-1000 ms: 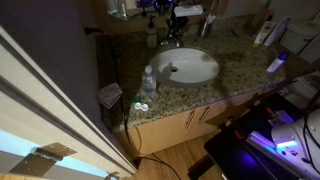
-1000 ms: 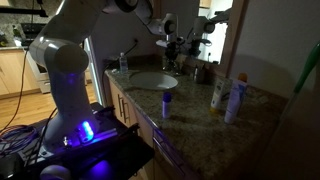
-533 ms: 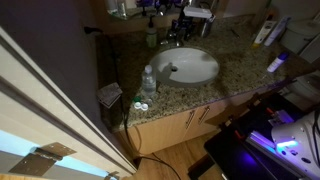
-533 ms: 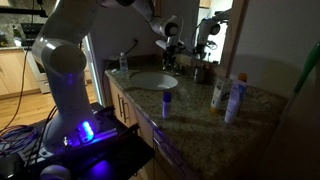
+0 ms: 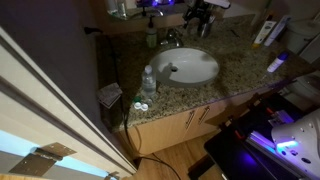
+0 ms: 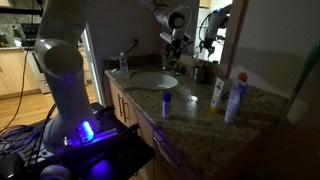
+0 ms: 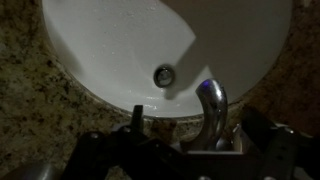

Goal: Pick up the tooth brush wet it and put it back in the holder then close the tap

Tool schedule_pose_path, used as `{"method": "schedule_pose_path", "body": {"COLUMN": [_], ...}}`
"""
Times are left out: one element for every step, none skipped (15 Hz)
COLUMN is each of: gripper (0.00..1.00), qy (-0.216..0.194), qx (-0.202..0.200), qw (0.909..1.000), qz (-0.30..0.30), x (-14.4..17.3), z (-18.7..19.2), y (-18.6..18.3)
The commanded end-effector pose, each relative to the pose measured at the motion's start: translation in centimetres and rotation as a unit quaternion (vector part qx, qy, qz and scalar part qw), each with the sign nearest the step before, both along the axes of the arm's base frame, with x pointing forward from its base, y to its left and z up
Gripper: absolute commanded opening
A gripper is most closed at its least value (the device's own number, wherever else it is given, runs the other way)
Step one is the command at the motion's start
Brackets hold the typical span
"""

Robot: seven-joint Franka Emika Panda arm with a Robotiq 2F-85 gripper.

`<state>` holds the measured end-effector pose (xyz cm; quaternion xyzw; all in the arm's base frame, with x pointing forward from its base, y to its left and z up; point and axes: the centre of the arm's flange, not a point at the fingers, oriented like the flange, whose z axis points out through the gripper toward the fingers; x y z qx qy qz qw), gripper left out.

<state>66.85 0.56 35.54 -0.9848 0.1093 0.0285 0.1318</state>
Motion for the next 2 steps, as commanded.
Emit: {"method": "schedule_pose_path", "body": {"gripper": [1.0, 1.0], "qy": [0.0, 0.0], "qx": [0.001, 0.001], "qw": [1.0, 1.0], "qz": [0.001, 0.002], "x": [-0.14, -0.23], "z": [0.17, 0.15], "y": [0.02, 0.14]}}
